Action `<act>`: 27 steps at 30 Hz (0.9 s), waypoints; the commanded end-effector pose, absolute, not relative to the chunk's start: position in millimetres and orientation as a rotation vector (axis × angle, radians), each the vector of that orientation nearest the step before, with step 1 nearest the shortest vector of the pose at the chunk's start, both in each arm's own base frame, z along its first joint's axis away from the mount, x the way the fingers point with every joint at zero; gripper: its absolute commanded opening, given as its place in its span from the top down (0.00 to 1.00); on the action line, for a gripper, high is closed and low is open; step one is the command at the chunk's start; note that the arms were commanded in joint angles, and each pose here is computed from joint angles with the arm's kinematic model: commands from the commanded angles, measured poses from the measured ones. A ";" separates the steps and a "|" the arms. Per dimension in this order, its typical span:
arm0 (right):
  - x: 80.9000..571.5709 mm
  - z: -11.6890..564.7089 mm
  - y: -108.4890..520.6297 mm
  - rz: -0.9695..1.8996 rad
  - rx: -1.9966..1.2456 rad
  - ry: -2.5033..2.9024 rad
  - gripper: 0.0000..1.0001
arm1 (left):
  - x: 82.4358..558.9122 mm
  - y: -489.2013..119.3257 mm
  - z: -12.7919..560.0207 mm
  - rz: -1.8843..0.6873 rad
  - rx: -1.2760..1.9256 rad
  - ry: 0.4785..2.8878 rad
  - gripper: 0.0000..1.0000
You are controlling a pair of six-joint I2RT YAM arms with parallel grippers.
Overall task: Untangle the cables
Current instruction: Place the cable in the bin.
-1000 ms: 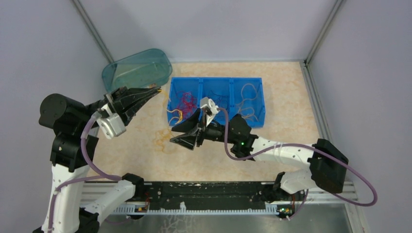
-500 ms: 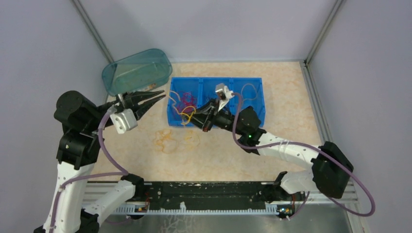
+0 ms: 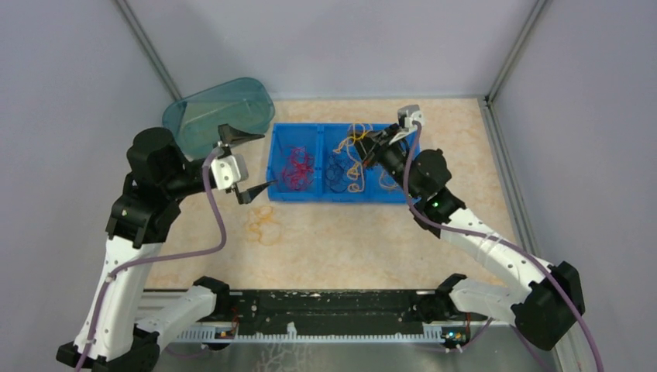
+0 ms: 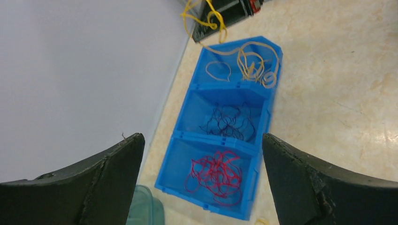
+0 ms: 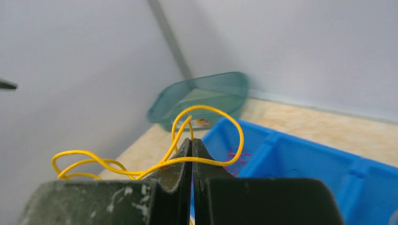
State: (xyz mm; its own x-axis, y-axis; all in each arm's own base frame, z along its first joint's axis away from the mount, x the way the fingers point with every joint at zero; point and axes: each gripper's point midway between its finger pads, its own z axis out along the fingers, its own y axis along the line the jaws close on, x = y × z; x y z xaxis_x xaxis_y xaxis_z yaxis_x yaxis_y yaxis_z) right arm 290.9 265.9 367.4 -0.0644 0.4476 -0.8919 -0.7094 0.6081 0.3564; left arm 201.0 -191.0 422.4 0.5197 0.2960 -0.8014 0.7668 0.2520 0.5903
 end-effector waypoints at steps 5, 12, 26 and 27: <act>372.8 307.7 173.9 0.313 -0.133 1.628 1.00 | 245.7 -158.4 352.3 -0.294 1.226 1.501 0.00; 418.3 246.3 134.5 0.078 -0.086 1.859 1.00 | 254.5 -148.3 313.2 -0.278 1.222 1.616 0.00; 419.0 259.9 123.0 0.037 -0.022 1.905 0.56 | 293.2 -83.6 253.4 -0.263 1.141 1.816 0.00; 419.3 261.3 130.0 0.081 -0.035 1.896 0.56 | 292.3 -82.2 248.1 -0.265 1.145 1.822 0.00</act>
State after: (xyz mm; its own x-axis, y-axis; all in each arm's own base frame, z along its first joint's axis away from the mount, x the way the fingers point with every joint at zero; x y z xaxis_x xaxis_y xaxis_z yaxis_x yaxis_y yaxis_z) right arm 415.3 123.4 200.9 -0.4536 -0.0655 -0.8888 -0.0476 0.9977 -0.0493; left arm 302.6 -82.7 266.1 -0.1311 0.5852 -0.8002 0.7534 0.5834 0.3032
